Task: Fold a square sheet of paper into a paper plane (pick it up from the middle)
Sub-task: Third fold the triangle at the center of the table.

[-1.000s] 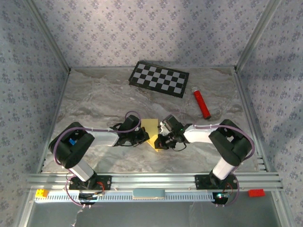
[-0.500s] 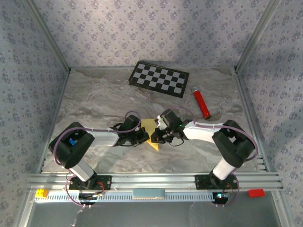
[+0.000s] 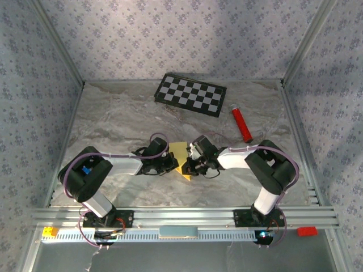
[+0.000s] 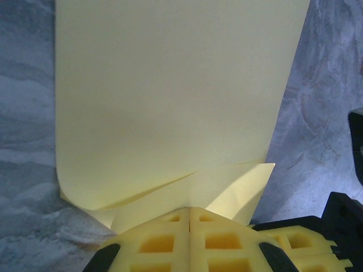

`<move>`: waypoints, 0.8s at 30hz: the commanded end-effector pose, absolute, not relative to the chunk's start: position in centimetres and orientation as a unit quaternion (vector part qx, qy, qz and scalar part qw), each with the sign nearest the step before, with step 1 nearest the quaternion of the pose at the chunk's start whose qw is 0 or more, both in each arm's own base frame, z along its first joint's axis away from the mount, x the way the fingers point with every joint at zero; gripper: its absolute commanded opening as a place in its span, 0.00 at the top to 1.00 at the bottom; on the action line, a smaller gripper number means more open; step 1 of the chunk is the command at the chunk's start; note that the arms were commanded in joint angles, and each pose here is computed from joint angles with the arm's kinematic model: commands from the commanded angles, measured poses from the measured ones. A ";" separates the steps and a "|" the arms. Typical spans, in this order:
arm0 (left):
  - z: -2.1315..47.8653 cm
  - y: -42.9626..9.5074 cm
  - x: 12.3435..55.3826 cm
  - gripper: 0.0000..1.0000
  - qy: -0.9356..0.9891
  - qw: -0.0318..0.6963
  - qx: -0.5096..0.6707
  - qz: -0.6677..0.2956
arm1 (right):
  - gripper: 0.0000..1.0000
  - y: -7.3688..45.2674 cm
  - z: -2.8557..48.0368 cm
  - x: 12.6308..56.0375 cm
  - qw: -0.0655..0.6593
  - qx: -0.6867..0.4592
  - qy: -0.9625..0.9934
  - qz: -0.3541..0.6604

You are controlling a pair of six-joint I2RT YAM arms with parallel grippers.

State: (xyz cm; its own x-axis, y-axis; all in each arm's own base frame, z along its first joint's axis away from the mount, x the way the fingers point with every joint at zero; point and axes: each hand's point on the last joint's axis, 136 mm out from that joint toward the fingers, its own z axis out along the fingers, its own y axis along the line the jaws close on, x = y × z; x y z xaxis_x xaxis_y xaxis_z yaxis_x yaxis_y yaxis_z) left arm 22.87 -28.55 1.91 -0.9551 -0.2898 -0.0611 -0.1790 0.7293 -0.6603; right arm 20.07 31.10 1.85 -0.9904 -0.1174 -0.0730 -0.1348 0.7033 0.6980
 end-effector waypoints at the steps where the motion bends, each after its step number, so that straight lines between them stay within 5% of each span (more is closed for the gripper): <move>1: 3.1 -28.6 23.2 0.99 0.928 0.097 -0.112 -0.342 | 1.00 28.5 -0.6 18.5 -0.020 -0.040 0.943 0.328; 8: 5.1 -29.8 23.1 0.96 0.918 0.119 -0.088 -0.367 | 1.00 28.4 -1.0 18.7 -0.017 -0.035 0.945 0.325; 24: -0.5 -24.2 23.7 1.00 0.941 0.136 -0.134 -0.279 | 1.00 27.5 -2.1 18.1 -0.024 -0.027 0.950 0.311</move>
State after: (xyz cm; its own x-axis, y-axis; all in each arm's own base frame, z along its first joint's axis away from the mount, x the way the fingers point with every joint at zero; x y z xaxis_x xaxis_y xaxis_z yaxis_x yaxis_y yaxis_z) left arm 23.07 -27.88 1.81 -0.9489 -0.2834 -0.1389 -0.1275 0.7468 -0.6527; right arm 20.04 31.01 1.74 -0.9904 -0.1095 -0.0840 -0.1366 0.6923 0.7086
